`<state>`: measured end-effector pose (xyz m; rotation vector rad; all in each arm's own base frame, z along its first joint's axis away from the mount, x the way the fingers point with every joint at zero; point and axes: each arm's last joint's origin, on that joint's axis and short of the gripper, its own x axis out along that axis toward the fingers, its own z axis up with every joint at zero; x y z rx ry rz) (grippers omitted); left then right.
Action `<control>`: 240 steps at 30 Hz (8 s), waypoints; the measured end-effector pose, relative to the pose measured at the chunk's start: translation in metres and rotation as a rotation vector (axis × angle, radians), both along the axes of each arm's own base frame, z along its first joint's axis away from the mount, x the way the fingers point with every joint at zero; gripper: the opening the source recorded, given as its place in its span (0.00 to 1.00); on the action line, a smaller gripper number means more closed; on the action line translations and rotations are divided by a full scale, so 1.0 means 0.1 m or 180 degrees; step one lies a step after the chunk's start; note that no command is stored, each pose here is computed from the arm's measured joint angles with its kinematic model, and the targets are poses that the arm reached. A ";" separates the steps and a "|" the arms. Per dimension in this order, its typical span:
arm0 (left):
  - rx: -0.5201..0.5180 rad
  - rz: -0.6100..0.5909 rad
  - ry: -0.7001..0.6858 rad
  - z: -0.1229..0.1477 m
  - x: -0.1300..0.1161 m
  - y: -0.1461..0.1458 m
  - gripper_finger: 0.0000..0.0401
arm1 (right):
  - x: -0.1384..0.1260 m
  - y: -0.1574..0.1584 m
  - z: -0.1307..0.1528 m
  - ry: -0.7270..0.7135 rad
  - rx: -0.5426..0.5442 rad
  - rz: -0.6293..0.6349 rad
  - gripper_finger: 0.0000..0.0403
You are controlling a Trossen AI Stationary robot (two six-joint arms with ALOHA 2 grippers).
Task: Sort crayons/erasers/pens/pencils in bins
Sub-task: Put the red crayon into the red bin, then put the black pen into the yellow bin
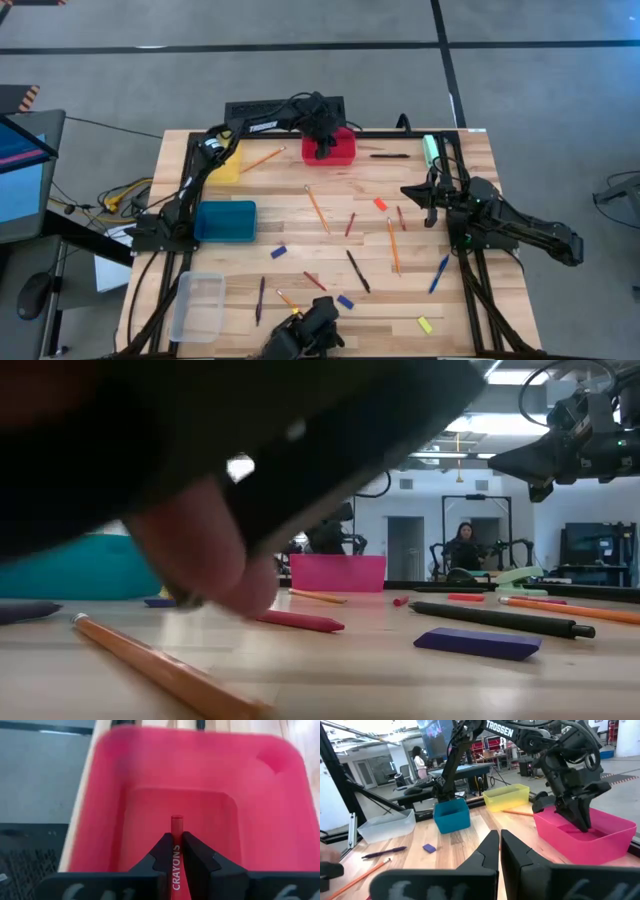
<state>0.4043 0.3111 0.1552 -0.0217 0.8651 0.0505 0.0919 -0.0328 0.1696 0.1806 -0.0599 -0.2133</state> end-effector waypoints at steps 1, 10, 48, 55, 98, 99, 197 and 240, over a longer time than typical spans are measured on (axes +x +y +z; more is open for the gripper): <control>-0.0003 -0.0006 0.0013 -0.01 0.00 0.00 0.05 | 0.00 0.00 0.00 0.0000 -0.0001 0.0001 0.06; -0.0042 0.0039 0.0063 -0.01 -0.01 -0.01 0.09 | 0.00 0.00 0.00 -0.0001 -0.0001 0.0002 0.06; 0.0747 0.0590 -0.0790 0.92 -0.21 -0.88 0.00 | 0.00 0.00 0.00 0.0000 0.0000 0.0004 0.06; 0.0683 0.0616 -0.1317 0.84 -0.54 -1.33 0.00 | 0.00 0.00 0.00 -0.0001 -0.0001 0.0004 0.06; 0.0621 0.1275 -0.2536 0.03 -1.69 -2.26 0.00 | 0.11 -0.30 0.10 0.0398 0.0913 -0.1929 0.02; 0.0614 0.1289 -0.2526 0.03 -1.70 -2.26 0.00 | 0.13 -0.33 0.10 0.0476 0.1026 -0.2046 0.02; 0.0435 0.1186 -0.2130 -0.11 -1.71 -2.32 0.00 | 1.46 -2.39 -0.46 0.5256 0.0576 0.0134 0.27; 0.0461 0.1188 -0.1988 -0.15 -1.72 -2.32 0.00 | 1.38 -2.16 -0.23 0.5082 0.1596 0.0008 0.10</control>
